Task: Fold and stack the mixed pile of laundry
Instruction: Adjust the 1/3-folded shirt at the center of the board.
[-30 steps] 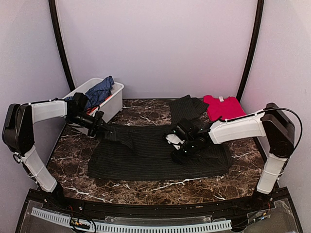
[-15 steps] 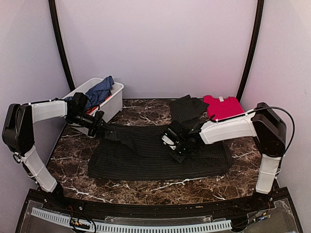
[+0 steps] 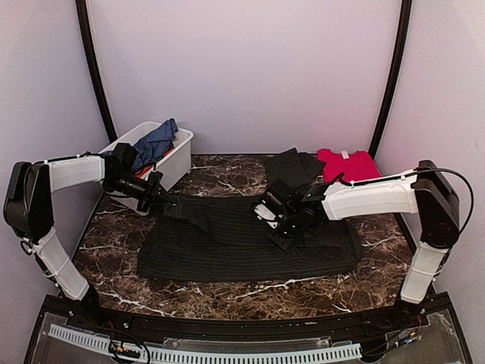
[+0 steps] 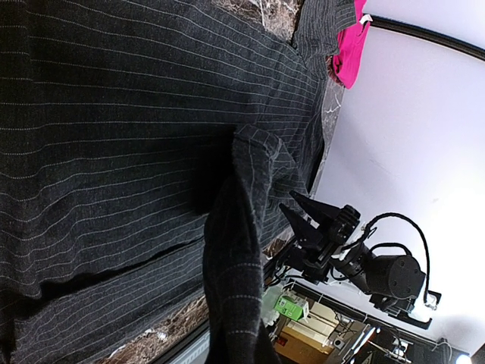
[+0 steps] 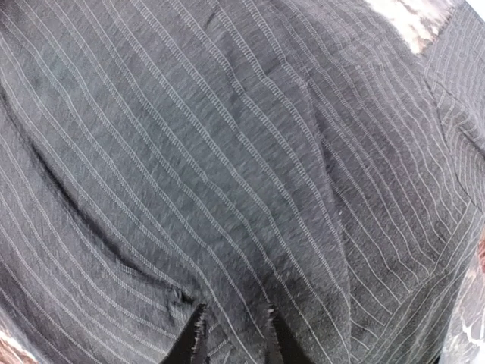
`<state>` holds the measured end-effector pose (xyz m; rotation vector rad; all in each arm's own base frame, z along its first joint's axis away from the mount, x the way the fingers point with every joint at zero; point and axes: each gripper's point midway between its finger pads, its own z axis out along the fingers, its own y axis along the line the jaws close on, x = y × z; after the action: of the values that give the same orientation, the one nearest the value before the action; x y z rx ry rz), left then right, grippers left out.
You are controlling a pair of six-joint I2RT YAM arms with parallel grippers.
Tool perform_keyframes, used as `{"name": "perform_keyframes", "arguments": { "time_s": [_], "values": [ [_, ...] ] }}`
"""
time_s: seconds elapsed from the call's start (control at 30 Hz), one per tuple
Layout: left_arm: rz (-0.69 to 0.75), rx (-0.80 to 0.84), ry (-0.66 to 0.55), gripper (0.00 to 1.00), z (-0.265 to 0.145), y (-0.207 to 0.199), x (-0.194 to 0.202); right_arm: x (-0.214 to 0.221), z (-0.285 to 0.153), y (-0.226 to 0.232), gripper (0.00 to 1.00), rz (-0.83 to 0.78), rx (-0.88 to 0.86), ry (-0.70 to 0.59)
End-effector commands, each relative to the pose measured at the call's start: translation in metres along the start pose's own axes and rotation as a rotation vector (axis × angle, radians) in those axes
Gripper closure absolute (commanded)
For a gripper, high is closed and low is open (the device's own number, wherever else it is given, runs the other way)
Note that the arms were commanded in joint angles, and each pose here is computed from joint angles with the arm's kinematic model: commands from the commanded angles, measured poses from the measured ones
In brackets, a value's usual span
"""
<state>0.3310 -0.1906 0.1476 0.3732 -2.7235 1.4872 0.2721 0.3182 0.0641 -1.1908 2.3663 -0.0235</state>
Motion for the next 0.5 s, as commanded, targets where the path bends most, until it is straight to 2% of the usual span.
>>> {"name": "perform_keyframes", "arguments": {
  "time_s": [0.0, 0.2, 0.47],
  "values": [
    [0.034, 0.004, 0.002, 1.0, -0.003, -0.011, -0.001, 0.017, -0.008, 0.006, 0.74, -0.039, -0.026, 0.042],
    [0.031, 0.003, 0.005, 1.0, -0.001, -0.009, -0.004, 0.031, 0.008, 0.01, 0.65, -0.063, -0.026, 0.103],
    [0.032, 0.004, 0.004, 1.0, -0.001, -0.01, -0.003, 0.031, 0.022, -0.005, 0.7, -0.066, 0.08, 0.138]
  ]
}}
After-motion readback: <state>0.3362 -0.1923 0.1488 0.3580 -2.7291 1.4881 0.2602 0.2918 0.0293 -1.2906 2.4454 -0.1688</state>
